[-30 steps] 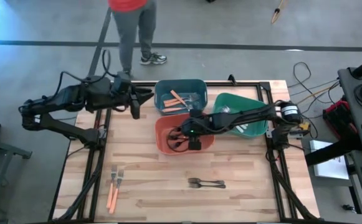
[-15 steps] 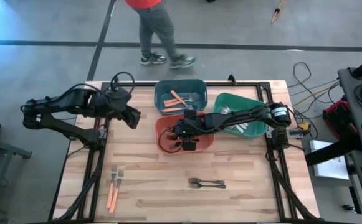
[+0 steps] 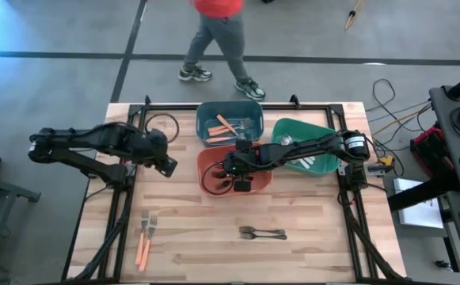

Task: Sort silverware by color (type)
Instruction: Put the black fork into the orange bin, then put the orange fork into the blue bin

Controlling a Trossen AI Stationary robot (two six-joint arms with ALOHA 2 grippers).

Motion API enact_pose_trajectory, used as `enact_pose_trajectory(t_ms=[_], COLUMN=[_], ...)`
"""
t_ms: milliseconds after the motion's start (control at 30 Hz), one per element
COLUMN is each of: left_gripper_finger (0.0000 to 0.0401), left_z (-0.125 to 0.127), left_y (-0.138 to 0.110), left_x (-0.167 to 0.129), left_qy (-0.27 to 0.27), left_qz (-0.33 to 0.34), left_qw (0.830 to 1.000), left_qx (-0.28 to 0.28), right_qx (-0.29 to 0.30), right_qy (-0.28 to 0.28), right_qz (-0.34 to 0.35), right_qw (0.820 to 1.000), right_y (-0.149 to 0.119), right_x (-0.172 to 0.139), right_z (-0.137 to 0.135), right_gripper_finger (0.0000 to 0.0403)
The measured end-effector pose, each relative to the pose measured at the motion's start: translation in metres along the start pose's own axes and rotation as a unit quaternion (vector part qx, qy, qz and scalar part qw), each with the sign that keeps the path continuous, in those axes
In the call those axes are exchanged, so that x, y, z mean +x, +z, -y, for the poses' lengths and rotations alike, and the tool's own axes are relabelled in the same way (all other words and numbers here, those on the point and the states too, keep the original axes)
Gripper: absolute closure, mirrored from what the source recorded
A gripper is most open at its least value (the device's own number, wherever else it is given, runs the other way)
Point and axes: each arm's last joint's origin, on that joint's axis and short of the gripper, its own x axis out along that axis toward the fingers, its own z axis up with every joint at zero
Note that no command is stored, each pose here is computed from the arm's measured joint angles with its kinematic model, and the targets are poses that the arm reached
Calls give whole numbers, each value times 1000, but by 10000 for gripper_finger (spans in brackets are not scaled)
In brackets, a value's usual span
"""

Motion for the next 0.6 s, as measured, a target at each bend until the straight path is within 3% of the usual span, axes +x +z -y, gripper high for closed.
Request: enact_pose_trajectory(t_ms=[100,367,600], left_gripper_finger=[325,325,325], left_z=[-3,-8,3], left_y=[-7,-17,-32], left_x=[13,30,31], left_qy=[11,28,26], left_qz=[-35,-85,-109], left_qw=[999,995,991], left_qx=[-15,-47,-69], right_qx=[7,32,77], right_qy=[1,2,2], right_qz=[0,2,33], right_qw=[1000,999,996], right_y=[0,0,5], right_x=[0,-1,-28], right_z=[0,0,7], right_gripper_finger=[377,296,256])
